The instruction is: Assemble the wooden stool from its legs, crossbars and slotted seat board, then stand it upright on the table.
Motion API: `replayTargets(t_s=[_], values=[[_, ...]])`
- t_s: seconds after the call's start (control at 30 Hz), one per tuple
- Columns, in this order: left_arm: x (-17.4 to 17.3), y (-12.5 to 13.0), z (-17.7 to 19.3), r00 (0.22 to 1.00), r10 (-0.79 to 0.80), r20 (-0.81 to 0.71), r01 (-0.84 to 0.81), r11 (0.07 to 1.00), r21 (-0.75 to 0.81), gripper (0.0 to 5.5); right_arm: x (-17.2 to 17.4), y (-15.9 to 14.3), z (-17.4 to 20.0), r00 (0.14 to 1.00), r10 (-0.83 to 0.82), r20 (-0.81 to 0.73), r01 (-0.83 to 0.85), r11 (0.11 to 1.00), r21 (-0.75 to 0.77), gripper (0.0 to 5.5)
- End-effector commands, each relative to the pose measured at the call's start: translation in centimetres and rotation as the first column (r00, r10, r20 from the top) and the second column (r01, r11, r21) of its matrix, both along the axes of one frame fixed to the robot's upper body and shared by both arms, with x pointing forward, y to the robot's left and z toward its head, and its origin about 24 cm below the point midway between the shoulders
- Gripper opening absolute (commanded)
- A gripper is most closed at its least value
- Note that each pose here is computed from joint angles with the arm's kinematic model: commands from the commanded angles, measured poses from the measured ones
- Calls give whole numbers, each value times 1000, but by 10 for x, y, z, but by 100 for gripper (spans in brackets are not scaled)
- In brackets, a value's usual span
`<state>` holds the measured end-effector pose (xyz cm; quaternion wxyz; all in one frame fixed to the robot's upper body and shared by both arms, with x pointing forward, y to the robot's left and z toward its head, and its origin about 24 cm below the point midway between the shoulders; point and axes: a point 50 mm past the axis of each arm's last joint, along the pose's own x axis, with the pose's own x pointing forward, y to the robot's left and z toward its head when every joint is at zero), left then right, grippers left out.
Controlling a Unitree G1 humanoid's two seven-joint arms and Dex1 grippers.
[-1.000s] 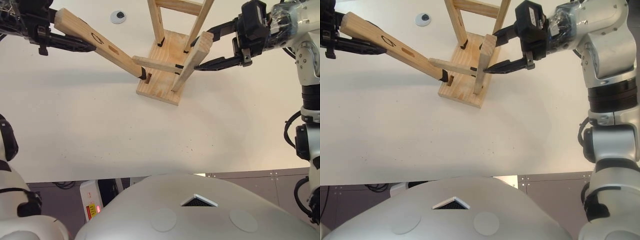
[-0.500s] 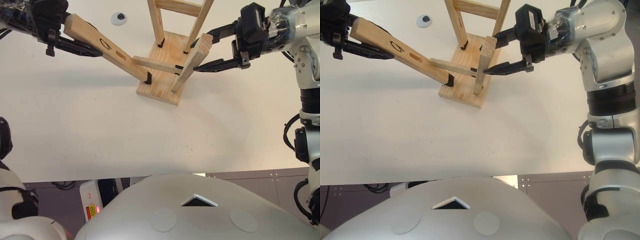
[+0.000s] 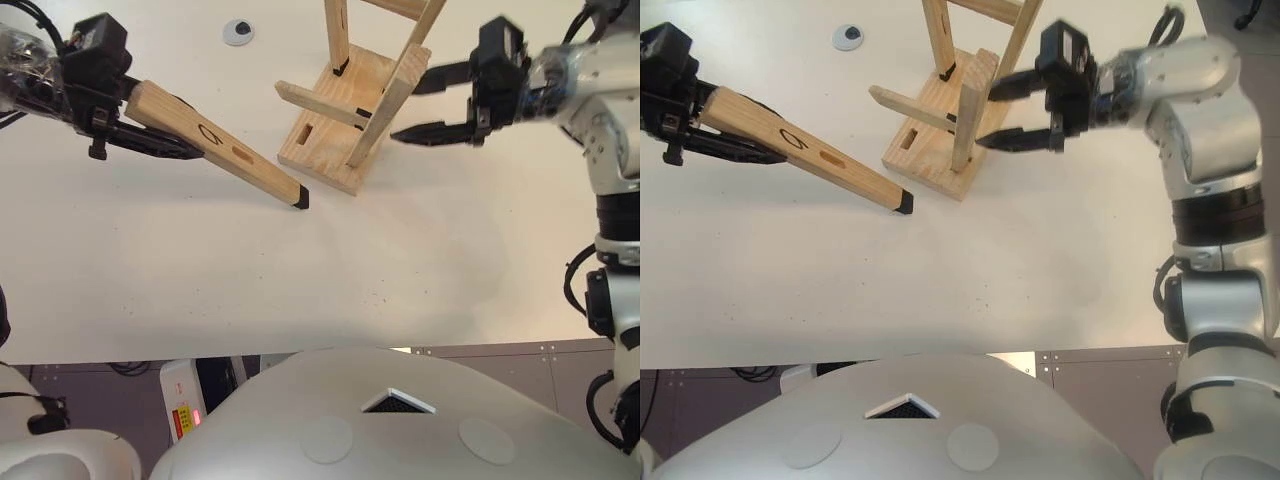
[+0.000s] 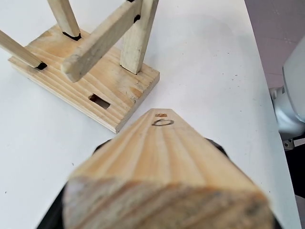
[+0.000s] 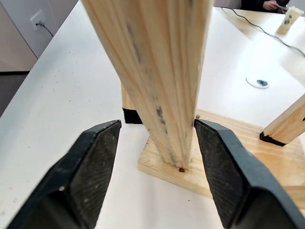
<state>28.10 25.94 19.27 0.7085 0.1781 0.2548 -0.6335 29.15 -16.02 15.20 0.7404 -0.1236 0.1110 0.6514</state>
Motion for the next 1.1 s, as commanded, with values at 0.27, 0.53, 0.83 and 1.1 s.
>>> replayTargets(t_s=[0.27,0.53,0.83,1.1], values=[[-34,22,-12,964,264,27,-253,946,-203,201,-36,37,-23,942,-306,-141,316,947,57,315],[-53,19,-35,941,338,-18,-333,912,-239,201,-27,44,-43,718,-616,-324,640,767,-41,226],[-46,31,-11,931,362,49,-343,913,-222,201,-30,28,-38,950,-285,-126,287,958,3,213],[-45,32,5,969,245,39,-242,968,-65,201,13,9,-27,984,-174,28,174,985,-19,211]])
